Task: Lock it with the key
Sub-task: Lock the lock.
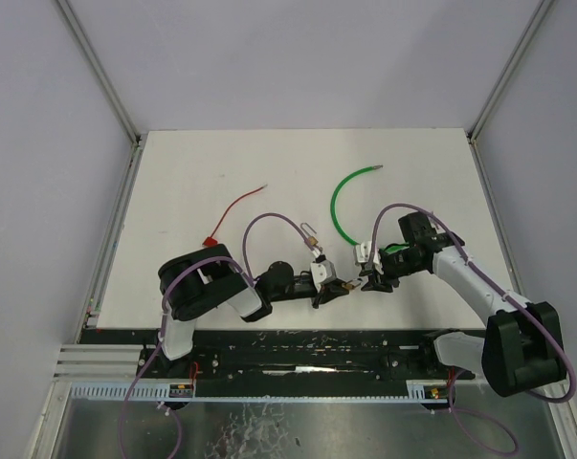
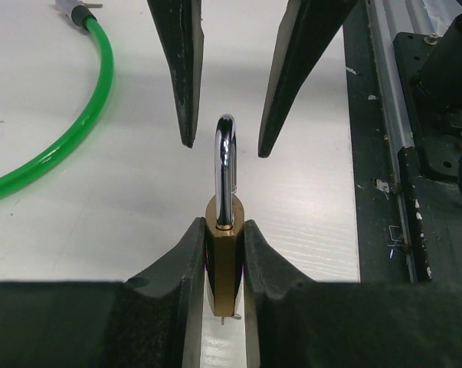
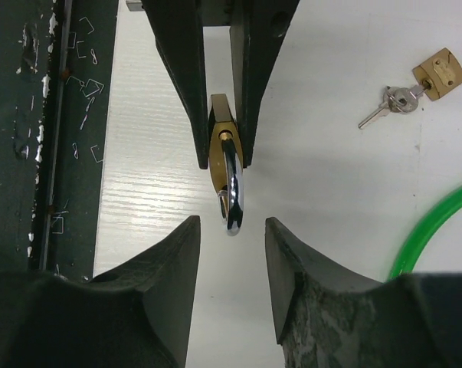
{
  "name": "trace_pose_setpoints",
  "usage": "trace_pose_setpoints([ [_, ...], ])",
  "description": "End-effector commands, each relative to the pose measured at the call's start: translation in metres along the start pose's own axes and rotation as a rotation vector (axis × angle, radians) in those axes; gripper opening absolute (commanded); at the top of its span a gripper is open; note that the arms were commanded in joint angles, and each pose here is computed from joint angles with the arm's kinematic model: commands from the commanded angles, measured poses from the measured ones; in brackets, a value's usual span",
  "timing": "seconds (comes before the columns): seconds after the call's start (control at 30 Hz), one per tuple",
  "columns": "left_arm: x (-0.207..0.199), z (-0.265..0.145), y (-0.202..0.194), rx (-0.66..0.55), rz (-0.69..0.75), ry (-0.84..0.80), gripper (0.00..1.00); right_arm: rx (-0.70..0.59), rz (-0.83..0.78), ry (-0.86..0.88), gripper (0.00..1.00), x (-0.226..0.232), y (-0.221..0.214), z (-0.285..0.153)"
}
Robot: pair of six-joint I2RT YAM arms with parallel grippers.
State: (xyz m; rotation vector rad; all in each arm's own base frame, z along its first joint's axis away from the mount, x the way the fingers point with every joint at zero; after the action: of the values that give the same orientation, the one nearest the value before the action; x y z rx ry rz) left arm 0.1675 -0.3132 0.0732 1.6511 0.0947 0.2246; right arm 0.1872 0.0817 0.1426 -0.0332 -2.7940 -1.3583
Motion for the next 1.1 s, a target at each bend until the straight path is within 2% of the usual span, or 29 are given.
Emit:
trace_pose_setpoints([
  [0.0,0.005,0.012,0.025,-0.13,0.077,-0.012,0.0,-0.042,-0.065,0.03,0.45,0.001,0.007,0.001],
  [0.6,0.005,0.014,0.017,-0.096,0.066,-0.018,0.0,-0.033,-0.082,-0.012,0.33,0.001,0.013,-0.004],
  [0.93,0.005,0.015,0.015,-0.085,0.062,-0.021,0.0,-0.01,-0.084,0.031,0.01,0.002,0.007,0.006],
  [1.07,0.005,0.017,0.013,-0.078,0.06,-0.021,0.0,0.038,-0.088,0.032,0.0,0.001,0.002,0.011],
])
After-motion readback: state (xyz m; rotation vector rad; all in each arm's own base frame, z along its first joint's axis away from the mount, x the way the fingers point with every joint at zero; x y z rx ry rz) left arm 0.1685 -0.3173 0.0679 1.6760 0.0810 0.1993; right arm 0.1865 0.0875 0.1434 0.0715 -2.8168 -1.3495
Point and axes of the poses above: each gripper's point midway between its finger pads, its own z axis out along the fingers, its own x axis along the line the jaws close on, y = z × x, the point moved 10 cm from there along -z, back along the fingers, and after that the axes turned 8 degrees about z, right-handed, at the moved point
